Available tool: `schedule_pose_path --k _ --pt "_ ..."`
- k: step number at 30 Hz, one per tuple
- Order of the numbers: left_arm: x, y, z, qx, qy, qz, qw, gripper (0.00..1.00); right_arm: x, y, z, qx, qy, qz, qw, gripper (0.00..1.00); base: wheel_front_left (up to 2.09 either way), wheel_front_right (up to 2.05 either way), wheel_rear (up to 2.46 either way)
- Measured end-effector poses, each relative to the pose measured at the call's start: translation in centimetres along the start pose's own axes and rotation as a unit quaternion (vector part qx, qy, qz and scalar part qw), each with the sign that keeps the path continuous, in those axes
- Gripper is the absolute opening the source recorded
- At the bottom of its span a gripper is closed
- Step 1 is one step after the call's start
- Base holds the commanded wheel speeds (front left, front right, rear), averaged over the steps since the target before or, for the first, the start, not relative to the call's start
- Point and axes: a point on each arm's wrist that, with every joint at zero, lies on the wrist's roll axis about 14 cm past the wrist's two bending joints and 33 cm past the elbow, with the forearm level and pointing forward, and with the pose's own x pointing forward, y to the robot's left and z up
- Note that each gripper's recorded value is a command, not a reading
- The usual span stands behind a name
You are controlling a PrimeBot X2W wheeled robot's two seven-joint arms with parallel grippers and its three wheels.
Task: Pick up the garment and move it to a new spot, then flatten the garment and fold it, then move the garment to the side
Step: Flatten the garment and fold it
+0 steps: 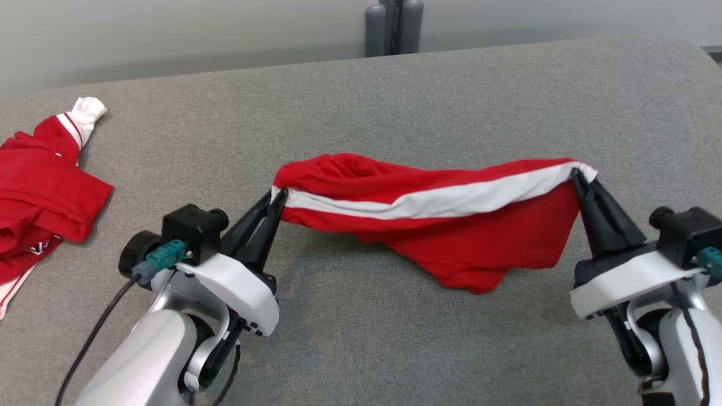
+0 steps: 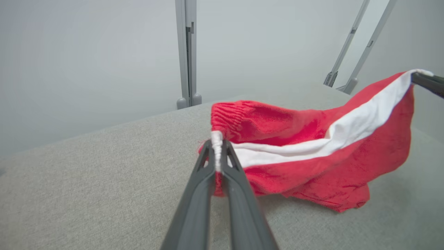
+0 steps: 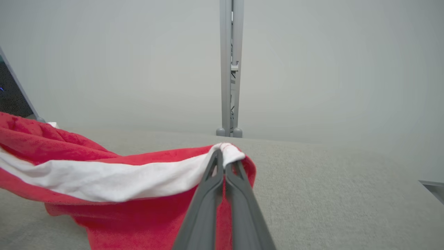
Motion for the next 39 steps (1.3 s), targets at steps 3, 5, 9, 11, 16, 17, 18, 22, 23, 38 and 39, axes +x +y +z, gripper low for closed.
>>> schedule_pose_path --k 3,5,9,11,16,17,18,22,23,38,39 --pt "-0.3 0.2 3.3 0.007 -0.041 0.000 0.999 0.00 0.4 -0.3 3.8 -0.016 -0.045 0.006 0.999 0.00 0.00 0.00 0.00" --pt "-0.5 0.8 6.2 0.020 -0.073 0.004 0.997 0.00 0.7 -0.4 6.3 -0.030 -0.073 0.011 0.997 0.00 0.00 0.00 0.00" --pt "-1.1 1.1 11.8 0.052 -0.125 0.005 0.991 0.00 1.0 0.0 11.5 -0.053 -0.134 0.024 0.989 0.00 0.00 0.00 0.00" --pt "-1.5 1.2 14.4 0.069 -0.146 0.005 0.987 0.00 1.0 0.1 14.2 -0.064 -0.165 0.027 0.984 0.00 0.00 0.00 0.00" --pt "-2.2 0.7 19.9 0.093 -0.187 -0.009 0.978 0.00 0.8 0.3 19.2 -0.077 -0.221 0.034 0.972 0.00 0.00 0.00 0.00" --pt "-2.2 0.8 20.7 0.096 -0.192 -0.010 0.977 0.00 0.9 0.2 19.6 -0.077 -0.221 0.035 0.972 0.00 0.00 0.00 0.00" --pt "-2.3 0.8 21.3 0.093 -0.198 -0.012 0.976 0.00 1.0 0.2 19.8 -0.073 -0.222 0.037 0.972 0.00 0.00 0.00 0.00" --pt "-1.3 1.1 21.6 0.071 -0.195 -0.021 0.978 0.00 2.1 0.2 19.8 -0.059 -0.213 0.044 0.974 0.00 0.00 0.00 0.00" --pt "-1.0 1.2 21.8 0.065 -0.200 -0.024 0.977 0.00 2.6 0.1 19.6 -0.054 -0.208 0.046 0.976 0.00 0.00 0.00 0.00" --pt "8.3 6.8 23.5 0.021 -0.254 0.016 0.967 0.00 14.6 1.0 21.3 0.017 -0.203 0.072 0.976 0.00 0.00 0.00 0.00" --pt "8.5 7.3 24.0 0.018 -0.262 0.023 0.964 0.00 15.1 1.2 21.7 0.021 -0.210 0.072 0.975 0.00 0.00 0.00 0.00"
